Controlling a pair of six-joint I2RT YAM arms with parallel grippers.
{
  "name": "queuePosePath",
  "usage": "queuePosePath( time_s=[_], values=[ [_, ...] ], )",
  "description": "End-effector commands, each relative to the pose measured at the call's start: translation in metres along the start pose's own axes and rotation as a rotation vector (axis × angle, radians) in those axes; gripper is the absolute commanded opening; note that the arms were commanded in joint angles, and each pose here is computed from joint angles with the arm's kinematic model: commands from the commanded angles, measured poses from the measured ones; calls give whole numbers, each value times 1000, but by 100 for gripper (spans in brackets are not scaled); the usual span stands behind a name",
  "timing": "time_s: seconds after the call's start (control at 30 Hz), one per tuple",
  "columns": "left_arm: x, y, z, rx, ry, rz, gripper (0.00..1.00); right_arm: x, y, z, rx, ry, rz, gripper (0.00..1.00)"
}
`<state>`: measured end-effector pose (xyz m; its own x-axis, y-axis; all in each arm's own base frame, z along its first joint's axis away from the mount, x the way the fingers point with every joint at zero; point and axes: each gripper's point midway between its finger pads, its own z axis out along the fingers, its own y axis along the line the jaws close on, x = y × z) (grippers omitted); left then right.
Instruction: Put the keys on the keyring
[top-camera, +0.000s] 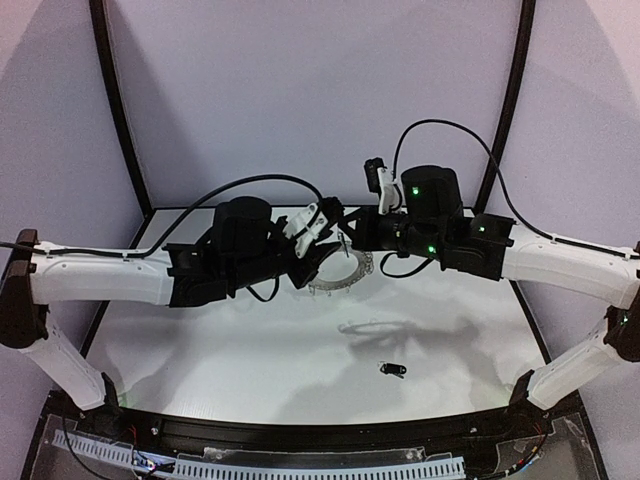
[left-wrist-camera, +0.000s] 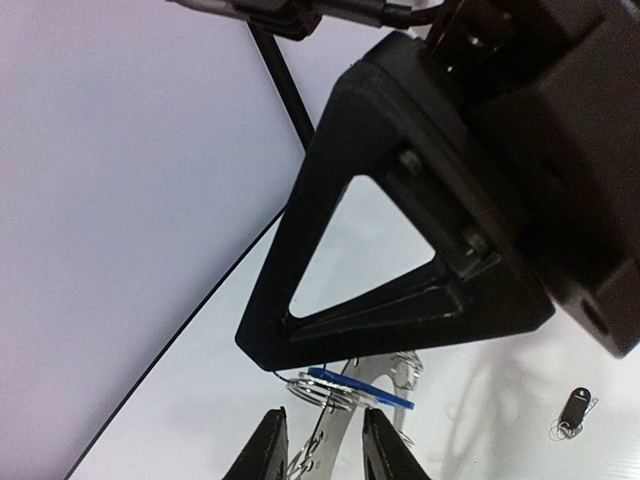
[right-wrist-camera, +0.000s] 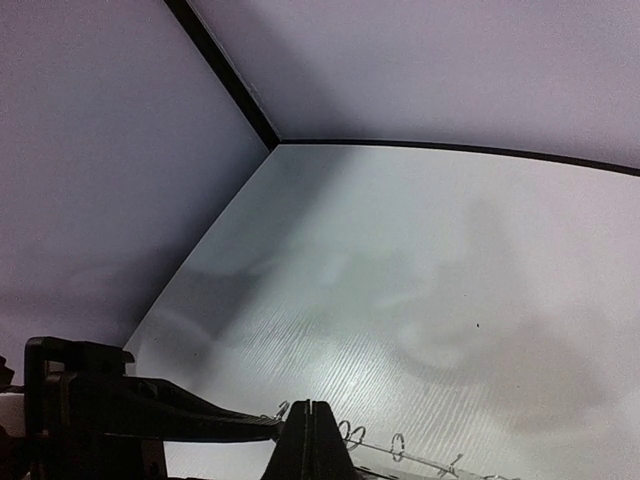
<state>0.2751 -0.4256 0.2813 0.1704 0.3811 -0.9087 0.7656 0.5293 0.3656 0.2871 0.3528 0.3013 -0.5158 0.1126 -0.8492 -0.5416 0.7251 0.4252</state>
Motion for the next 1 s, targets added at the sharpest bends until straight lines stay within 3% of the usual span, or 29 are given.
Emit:
queuePosePath(
  time_s=[0.0,0.3,0.53,0.97],
  values=[
    [-12,4,1,-22,-33,-37,25,-20,11,-11,-33,-87,17,0],
    [-16,2,9,-13,-51,-46,22,-20,14,-8,-44,-83,20,0],
    [-16,7,11,-44,-48,-51,9,-18,18,-9,-69,-77,15,0],
    [-18,8,15,-57,-58,-52,11,-13,26,-9,-97,-55,-2,0]
  ],
)
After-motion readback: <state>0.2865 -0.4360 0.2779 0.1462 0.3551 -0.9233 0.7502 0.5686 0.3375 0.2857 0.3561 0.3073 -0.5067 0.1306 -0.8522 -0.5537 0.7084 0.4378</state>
